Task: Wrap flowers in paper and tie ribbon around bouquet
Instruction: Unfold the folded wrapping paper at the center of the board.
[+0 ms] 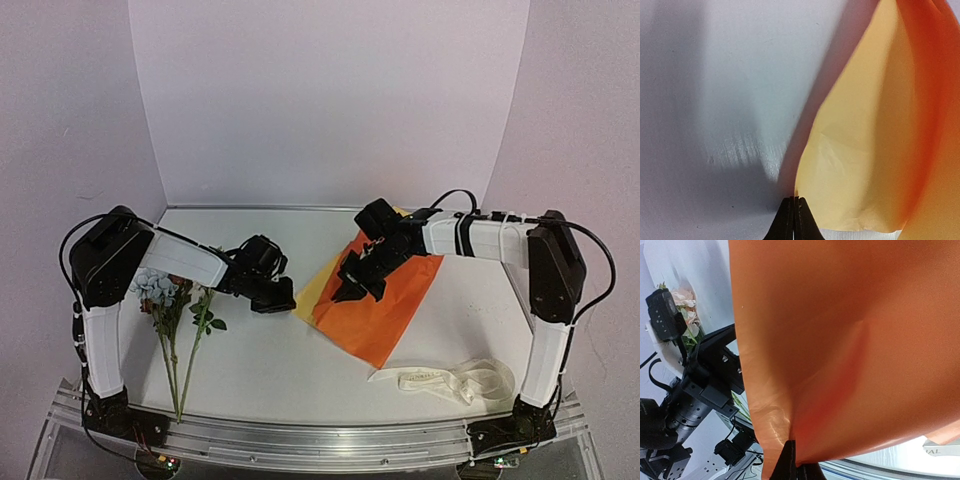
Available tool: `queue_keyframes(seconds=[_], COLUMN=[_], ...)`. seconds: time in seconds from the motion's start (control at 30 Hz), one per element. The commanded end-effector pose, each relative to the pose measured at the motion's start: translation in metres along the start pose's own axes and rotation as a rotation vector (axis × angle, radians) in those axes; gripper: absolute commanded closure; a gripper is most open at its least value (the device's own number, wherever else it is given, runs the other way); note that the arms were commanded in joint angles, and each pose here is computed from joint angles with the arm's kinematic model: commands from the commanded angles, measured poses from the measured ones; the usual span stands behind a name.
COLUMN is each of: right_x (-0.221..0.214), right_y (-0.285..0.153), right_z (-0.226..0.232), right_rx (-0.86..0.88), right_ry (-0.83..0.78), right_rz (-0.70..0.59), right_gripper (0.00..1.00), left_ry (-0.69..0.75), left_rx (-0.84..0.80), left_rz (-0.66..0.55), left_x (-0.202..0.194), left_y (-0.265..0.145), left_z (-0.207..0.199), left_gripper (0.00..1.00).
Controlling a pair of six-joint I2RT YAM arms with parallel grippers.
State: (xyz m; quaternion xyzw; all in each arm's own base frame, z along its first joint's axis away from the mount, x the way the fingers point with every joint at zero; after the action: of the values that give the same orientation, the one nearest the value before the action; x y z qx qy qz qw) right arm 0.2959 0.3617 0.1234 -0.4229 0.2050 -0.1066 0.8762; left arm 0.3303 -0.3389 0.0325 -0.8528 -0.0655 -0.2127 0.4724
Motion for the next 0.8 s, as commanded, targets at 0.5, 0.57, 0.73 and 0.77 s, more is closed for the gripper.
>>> queue_keyframes(seconds=[0.5,0.57,0.73,0.77], right_x=[-0.033,-0.033,-0.041,-0.042], right_y=[-0.081,-0.080,-0.070,-0.068], right_z=[-0.116,-0.134,-0.169,-0.172], right_rx=[-0.207,-0.216,-0.267,-0.276], right_ry=[-0.164,-0.136,-0.145,-0.148], right_rz=[-0.223,-0.256,-0.280,-0.276], right_gripper=[1.00,1.00,0.92,0.88], left_ry=[-0.109,-0.103,-0.083,-0.081], left_rx=[0.377,0.395,0.439,0.441], left_rz=[-0.356,-0.354,-0.328,-0.324], left_x=[0.040,0.036,0.029,0.028], left_y=[-0.160,-0.167,-0.175,-0.176], left_z=[0.047,0.050,0.058,0.059], left_gripper=[1.00,1.00,1.00,1.00])
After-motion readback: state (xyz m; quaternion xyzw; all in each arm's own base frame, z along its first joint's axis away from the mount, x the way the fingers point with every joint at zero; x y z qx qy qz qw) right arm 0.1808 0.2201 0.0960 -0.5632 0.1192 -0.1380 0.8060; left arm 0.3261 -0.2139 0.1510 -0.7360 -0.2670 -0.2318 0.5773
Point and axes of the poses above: each gripper's point midway between its finger pads, its own y axis out along the fingers, its own z axis along the line the jaws close on, x = y × z, the point moved 2 cm from there along -y, back along the fingers, and after that the axes turned 7 degrees about y, right-handed, at the moved point
